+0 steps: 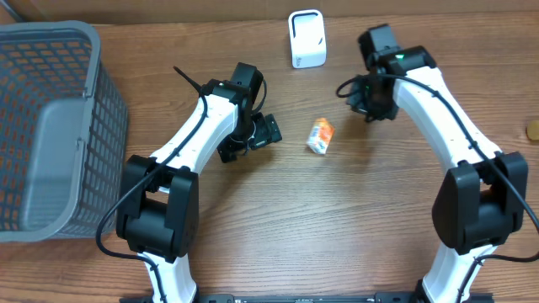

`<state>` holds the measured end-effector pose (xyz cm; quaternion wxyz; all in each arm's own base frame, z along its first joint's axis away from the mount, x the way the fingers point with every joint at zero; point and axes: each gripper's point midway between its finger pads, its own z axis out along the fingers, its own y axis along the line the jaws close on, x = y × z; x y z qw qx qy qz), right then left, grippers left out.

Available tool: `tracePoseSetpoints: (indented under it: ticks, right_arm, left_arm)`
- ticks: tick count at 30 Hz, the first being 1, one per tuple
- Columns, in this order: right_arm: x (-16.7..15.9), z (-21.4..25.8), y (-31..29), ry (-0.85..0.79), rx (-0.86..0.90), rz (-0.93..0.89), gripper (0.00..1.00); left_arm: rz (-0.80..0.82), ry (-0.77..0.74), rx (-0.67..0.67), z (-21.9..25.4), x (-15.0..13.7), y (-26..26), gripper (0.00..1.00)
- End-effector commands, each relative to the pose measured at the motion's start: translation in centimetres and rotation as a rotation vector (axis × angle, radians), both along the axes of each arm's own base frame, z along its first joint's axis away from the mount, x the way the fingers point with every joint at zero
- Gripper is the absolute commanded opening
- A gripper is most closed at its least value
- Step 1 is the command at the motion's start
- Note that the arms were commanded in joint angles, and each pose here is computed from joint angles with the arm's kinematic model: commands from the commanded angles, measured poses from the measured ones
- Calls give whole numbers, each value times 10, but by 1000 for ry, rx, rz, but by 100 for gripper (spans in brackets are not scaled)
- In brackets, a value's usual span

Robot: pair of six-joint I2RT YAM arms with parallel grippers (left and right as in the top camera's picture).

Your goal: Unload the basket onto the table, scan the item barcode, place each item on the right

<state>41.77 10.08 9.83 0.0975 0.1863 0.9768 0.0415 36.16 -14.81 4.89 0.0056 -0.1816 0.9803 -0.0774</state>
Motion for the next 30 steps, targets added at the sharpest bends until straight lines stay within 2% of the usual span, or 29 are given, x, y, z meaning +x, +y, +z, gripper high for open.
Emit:
tracePoseSetpoints:
  ticks: [1,6,11,15,22,28,30]
  right_arm:
    - [-15,-22,10,62,60,19,26]
    - [-19,-49,43,73,197,71,26]
    - [-16,-53,70,22,233,132,26]
    - [-11,-51,85,-17,237,163,36]
    - [-14,-64,86,19,234,128,41]
    - [-20,-83,104,82,334,150,49]
    - [-21,-90,104,102,333,132,49]
  left_arm:
    - [-9,-16,10,0,2,1,100]
    - [-9,-13,11,0,1,1,100]
    - [-9,-9,12,0,0,2,100]
    - [-9,-9,12,0,0,2,100]
    - [-10,-5,13,0,-1,2,100]
    - [-10,-5,13,0,-1,2,100]
    - [-10,-2,13,0,-1,2,100]
